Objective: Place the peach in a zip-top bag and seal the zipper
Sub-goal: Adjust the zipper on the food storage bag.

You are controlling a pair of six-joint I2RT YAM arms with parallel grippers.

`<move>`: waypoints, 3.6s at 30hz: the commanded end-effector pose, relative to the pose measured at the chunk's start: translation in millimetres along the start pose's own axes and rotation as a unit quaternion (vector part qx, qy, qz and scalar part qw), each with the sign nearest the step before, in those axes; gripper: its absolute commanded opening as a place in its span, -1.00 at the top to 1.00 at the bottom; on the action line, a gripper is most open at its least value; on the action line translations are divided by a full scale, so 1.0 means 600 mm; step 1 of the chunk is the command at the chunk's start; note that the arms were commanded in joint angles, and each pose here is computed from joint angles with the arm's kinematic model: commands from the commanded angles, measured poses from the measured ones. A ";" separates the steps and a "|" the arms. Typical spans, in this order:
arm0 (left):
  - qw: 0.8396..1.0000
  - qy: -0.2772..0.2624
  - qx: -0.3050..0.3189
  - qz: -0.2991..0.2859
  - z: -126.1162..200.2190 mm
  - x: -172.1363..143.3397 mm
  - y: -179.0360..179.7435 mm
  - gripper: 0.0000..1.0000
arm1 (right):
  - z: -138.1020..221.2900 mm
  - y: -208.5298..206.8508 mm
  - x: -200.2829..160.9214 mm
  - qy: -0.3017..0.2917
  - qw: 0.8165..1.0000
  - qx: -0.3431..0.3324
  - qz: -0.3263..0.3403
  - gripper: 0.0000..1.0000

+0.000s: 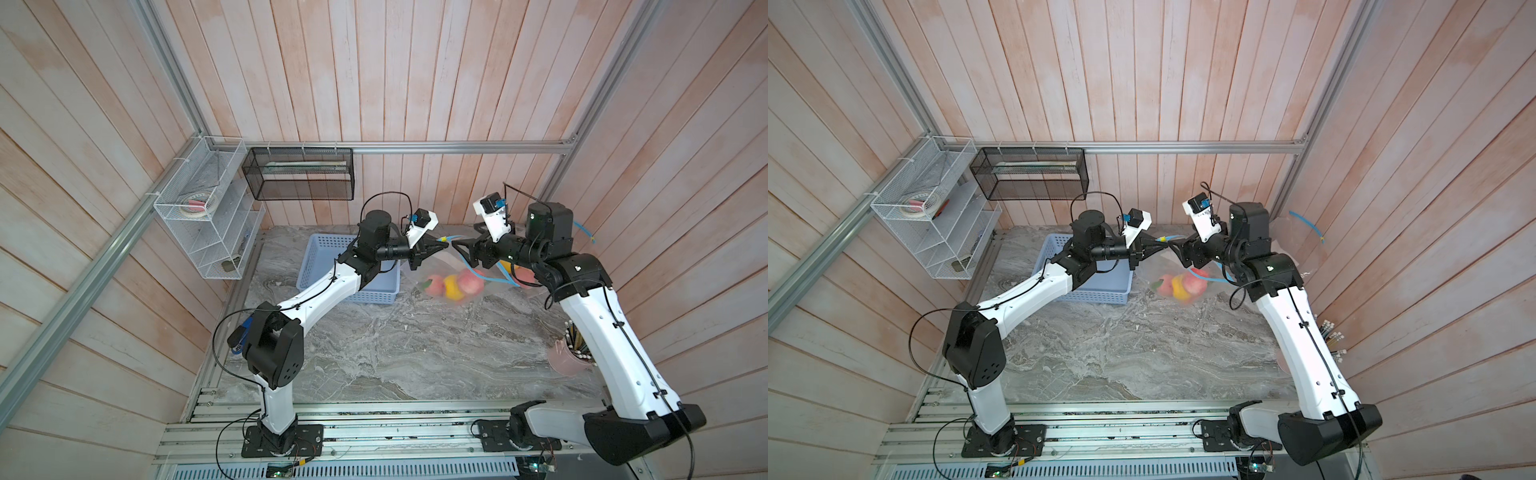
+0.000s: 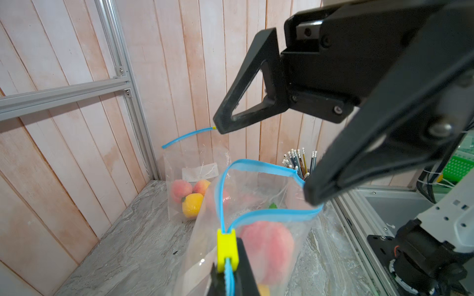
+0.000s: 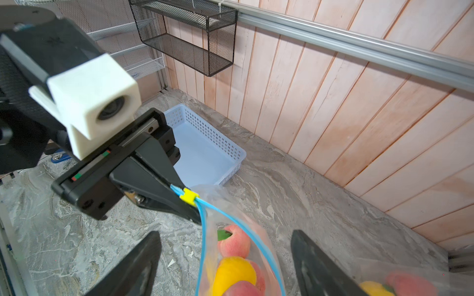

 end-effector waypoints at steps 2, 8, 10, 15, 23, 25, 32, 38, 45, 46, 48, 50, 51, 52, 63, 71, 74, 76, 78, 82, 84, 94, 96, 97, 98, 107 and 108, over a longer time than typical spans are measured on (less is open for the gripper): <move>0.998 0.020 0.017 0.057 0.007 0.057 -0.009 1.00 | -0.001 -0.008 0.007 0.015 0.999 -0.039 0.024 -0.70; 0.990 0.028 0.029 0.132 0.017 0.091 -0.017 1.00 | 0.023 0.000 0.002 0.017 0.998 -0.043 0.050 -0.70; 0.988 0.029 0.037 0.144 0.023 0.098 -0.019 1.00 | 0.029 0.004 0.003 0.009 0.998 -0.036 0.053 -0.70; 0.982 0.052 0.049 0.175 0.037 0.082 -0.032 1.00 | 0.022 0.011 -0.004 0.009 0.998 -0.003 0.059 -0.70; 0.979 0.125 0.069 0.148 0.109 0.018 -0.037 1.00 | 0.001 0.024 -0.018 -0.020 0.995 0.068 0.077 -0.70; 0.979 0.138 0.065 0.137 0.131 0.011 -0.030 1.00 | -0.006 0.026 -0.020 -0.023 0.993 0.085 0.079 -0.70; 0.977 0.204 0.005 0.064 0.151 -0.013 -0.035 1.00 | -0.038 0.032 -0.030 -0.021 0.984 0.152 0.091 -0.70; 0.979 0.203 0.004 0.020 0.152 0.003 -0.030 1.00 | -0.059 0.033 -0.030 -0.030 0.977 0.189 0.098 -0.71; 0.982 0.187 -0.001 -0.022 0.162 0.023 -0.042 1.00 | -0.075 0.048 -0.052 -0.028 0.965 0.236 0.109 -0.69; 0.982 0.185 -0.002 -0.025 0.163 0.023 -0.043 1.00 | -0.080 0.049 -0.054 -0.027 0.965 0.238 0.108 -0.68; 0.983 0.179 -0.013 -0.040 0.164 0.026 -0.048 1.00 | -0.093 0.047 -0.056 -0.022 0.964 0.243 0.103 -0.66; 0.983 0.174 -0.018 -0.049 0.165 0.030 -0.049 1.00 | -0.108 0.044 -0.059 -0.012 0.963 0.254 0.095 -0.62; 0.983 0.174 -0.018 -0.051 0.164 0.031 -0.049 1.00 | -0.114 0.044 -0.058 -0.008 0.961 0.259 0.092 -0.59; 0.983 0.174 -0.018 -0.052 0.165 0.033 -0.049 1.00 | -0.121 0.042 -0.060 -0.002 0.960 0.264 0.088 -0.56; 0.983 0.175 -0.004 -0.045 0.165 0.023 -0.048 1.00 | -0.136 0.052 -0.074 0.033 0.939 0.334 0.078 0.55; 0.988 0.152 0.025 -0.015 0.180 0.015 -0.048 0.59 | -0.122 0.056 -0.069 0.015 0.941 0.328 0.078 1.00; 0.993 0.119 0.029 -0.005 0.192 0.012 -0.048 0.50 | -0.121 0.057 -0.069 0.014 0.941 0.330 0.075 1.00; 0.995 0.098 0.035 -0.003 0.201 0.011 -0.048 0.50 | -0.121 0.057 -0.069 0.015 0.941 0.329 0.073 1.00; 0.996 0.075 0.037 -0.007 0.208 0.016 -0.048 0.49 | -0.122 0.056 -0.072 0.018 0.942 0.329 0.071 1.00; 0.998 0.049 0.022 -0.015 0.213 0.023 -0.051 0.45 | -0.123 0.056 -0.074 0.019 0.941 0.330 0.069 1.00; 0.999 0.043 0.017 -0.016 0.211 0.024 -0.050 0.43 | -0.124 0.056 -0.074 0.019 0.942 0.329 0.068 1.00; 0.999 0.037 -0.014 -0.002 0.197 0.014 -0.038 0.66 | -0.124 0.058 -0.071 0.013 0.939 0.337 0.065 1.00; 0.999 0.040 -0.014 0.000 0.195 0.009 -0.037 0.66 | -0.122 0.060 -0.070 0.010 0.938 0.340 0.066 1.00; 0.999 0.040 -0.015 0.001 0.194 0.007 -0.036 0.66 | -0.120 0.060 -0.068 0.008 0.937 0.342 0.066 1.00; 0.999 0.040 -0.015 0.001 0.194 0.006 -0.035 0.66 | -0.118 0.062 -0.067 0.005 0.936 0.344 0.067 1.00; 0.999 0.029 -0.025 -0.006 0.190 0.011 -0.031 1.00 | -0.119 0.058 -0.060 0.004 0.943 0.325 0.065 0.59; 0.999 0.029 -0.024 -0.007 0.190 0.011 -0.031 1.00 | -0.117 0.058 -0.056 0.000 0.944 0.325 0.065 0.41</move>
Point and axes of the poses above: each gripper's point midway between its finger pads, its own z axis back along the fingers, its own y axis along the line the jaws close on, x = y × z, the point moved 9 cm from there along z, back along the fingers, and after that the axes turned 8 degrees about -z, right-handed, at the moved point
